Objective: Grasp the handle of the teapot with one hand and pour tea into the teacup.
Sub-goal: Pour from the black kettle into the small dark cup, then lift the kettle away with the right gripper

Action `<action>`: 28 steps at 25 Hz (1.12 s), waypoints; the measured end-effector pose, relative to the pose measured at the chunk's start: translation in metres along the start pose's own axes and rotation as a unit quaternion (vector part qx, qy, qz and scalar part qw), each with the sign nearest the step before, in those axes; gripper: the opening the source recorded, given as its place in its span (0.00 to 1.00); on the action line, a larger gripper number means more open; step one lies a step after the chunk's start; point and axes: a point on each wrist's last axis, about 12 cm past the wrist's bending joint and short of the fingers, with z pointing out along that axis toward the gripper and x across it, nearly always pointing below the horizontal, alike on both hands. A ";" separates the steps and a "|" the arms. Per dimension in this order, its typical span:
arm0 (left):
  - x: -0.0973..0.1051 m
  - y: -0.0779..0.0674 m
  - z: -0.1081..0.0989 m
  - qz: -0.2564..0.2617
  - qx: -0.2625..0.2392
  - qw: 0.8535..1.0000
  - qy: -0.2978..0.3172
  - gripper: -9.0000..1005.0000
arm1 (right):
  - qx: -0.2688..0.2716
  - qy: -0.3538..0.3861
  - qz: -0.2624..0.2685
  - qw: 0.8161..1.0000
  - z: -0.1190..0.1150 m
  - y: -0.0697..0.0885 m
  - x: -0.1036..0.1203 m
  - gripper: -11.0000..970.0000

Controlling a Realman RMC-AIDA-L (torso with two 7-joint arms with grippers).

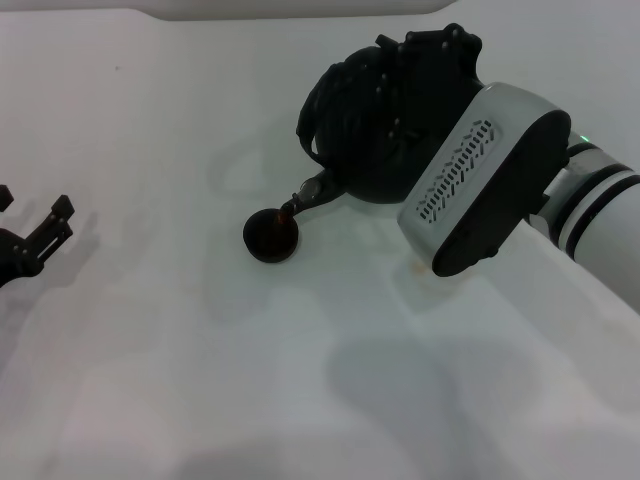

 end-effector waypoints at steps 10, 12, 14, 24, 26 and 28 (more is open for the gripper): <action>0.001 -0.001 0.003 0.006 0.003 1.000 0.003 0.83 | 0.001 0.000 0.000 1.000 0.000 -0.001 0.000 0.12; 0.001 -0.001 0.003 0.006 0.003 1.000 0.003 0.83 | 0.001 0.000 0.001 1.000 0.000 -0.001 0.000 0.12; 0.001 -0.002 0.004 0.006 0.004 1.000 0.004 0.83 | 0.001 0.000 0.001 1.000 0.000 -0.001 0.000 0.13; 0.002 -0.003 0.004 0.005 0.004 1.000 0.005 0.83 | 0.002 0.000 0.006 1.000 0.000 -0.002 0.000 0.13; 0.002 -0.003 0.004 0.004 0.005 1.000 0.006 0.83 | 0.002 0.000 0.012 1.000 0.000 -0.002 0.000 0.13; 0.002 -0.003 0.005 0.004 0.005 1.000 0.006 0.83 | 0.000 0.001 0.022 1.000 0.000 -0.002 0.001 0.13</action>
